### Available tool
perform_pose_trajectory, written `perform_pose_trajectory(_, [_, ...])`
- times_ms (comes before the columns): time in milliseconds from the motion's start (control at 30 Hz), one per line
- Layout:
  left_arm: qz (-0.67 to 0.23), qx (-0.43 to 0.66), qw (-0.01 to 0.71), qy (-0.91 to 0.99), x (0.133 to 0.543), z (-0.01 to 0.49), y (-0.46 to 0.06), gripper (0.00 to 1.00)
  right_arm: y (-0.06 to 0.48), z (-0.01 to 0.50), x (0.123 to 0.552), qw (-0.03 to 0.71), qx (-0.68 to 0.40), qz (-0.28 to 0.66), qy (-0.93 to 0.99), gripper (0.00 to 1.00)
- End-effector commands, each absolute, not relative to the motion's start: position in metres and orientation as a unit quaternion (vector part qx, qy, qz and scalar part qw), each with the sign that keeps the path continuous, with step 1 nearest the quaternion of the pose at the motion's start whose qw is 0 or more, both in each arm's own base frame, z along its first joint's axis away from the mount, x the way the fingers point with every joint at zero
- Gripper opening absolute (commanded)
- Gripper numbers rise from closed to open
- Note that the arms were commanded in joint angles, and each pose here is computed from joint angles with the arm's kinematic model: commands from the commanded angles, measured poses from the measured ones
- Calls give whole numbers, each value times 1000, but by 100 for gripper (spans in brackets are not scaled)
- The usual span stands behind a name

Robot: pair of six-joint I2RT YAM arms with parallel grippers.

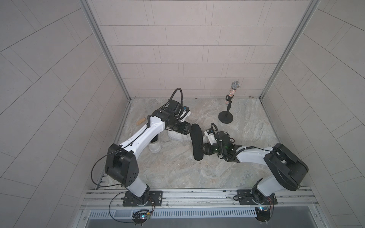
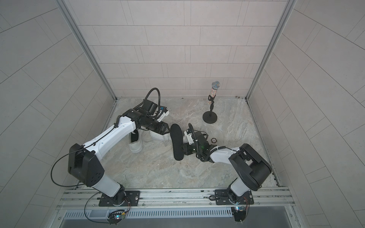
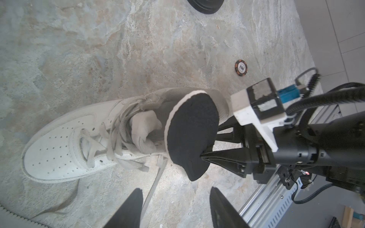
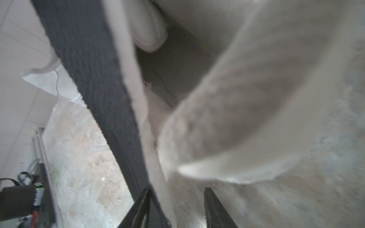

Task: Insert the insole into the shoe
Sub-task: Pick up the insole from the center of the board.

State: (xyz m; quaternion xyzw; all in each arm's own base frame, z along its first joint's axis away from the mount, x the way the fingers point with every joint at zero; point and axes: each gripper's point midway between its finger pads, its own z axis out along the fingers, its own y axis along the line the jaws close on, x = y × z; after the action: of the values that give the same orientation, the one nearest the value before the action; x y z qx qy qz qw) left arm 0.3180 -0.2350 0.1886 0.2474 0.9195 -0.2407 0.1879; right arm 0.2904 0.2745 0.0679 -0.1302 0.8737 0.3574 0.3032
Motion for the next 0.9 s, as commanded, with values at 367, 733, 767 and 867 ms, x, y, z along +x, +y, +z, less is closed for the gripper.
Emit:
perform_pose_trajectory(367, [-203,416,183,867,332,220,-232,84,265,131,263,316,-255,342,847,0])
perform_pose_trajectory(733, [-288,473,175,814,310,241,-255,84,247,133,252,264,-350,243,865,0])
perform_pose_trajectory(767, [-291,471,170,815,309,239,-255,82,247,133,254,265,-352,238,866,0])
perform_pose_trajectory(867, [-310,466,150,815,301,229,-258,72,251,137,257,268,-361,234,862,0])
